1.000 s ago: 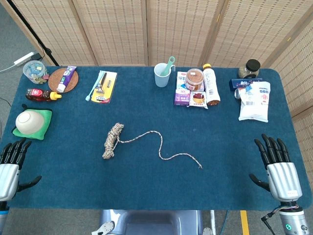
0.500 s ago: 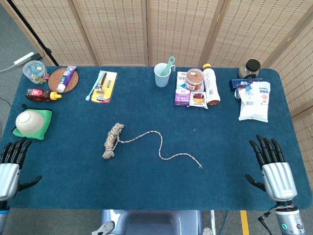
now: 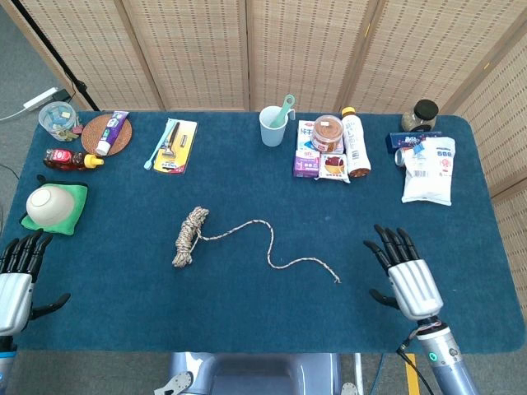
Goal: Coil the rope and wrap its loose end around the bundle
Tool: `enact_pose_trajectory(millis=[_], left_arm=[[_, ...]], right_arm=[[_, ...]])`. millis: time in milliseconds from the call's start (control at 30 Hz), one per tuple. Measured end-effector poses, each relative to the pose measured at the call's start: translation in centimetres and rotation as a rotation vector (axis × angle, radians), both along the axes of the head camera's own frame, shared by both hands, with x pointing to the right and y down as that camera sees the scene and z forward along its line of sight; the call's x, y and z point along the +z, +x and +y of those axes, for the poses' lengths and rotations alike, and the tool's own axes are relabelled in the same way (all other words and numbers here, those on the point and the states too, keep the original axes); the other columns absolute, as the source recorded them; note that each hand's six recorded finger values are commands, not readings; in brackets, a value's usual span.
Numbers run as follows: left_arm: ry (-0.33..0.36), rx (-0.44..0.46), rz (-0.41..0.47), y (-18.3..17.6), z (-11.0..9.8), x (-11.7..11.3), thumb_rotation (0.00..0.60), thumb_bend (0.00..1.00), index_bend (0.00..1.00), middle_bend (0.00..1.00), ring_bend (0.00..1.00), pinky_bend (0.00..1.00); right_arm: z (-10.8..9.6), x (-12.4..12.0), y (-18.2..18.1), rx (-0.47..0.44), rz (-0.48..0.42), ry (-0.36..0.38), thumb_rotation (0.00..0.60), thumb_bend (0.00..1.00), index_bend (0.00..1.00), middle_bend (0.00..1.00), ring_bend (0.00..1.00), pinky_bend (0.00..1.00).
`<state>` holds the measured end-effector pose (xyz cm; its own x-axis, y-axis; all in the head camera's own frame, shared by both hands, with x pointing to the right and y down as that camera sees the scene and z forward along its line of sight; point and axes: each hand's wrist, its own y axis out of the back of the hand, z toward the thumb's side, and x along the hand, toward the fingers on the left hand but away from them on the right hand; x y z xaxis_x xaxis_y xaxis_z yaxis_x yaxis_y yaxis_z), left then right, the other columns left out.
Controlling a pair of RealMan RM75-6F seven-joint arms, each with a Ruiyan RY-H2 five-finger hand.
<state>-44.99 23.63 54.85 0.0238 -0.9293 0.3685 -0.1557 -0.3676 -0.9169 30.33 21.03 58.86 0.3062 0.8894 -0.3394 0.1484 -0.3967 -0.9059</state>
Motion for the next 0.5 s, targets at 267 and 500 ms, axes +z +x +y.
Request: enact_pose_trajectory(millis=[267, 500], left_arm=[[-0.007, -0.02, -0.002, -0.5, 0.0, 0.1, 0.6, 0.0, 0.0, 0.0, 0.0, 0.0], [-0.011, -0.034, 0.002, -0.9, -0.1, 0.2, 0.6, 0.0, 0.0, 0.0, 0.0, 0.0]], right_arm=[[-1.2, 2.5, -4.3, -0.042, -0.058, -0.078, 0.6, 0.16, 0.31, 0.0, 0.0, 0.0], [-2.3, 5.2, -7.1, -0.042, -0.043, -0.115, 0.6, 0.2, 0.34, 0.0, 0.0, 0.0]])
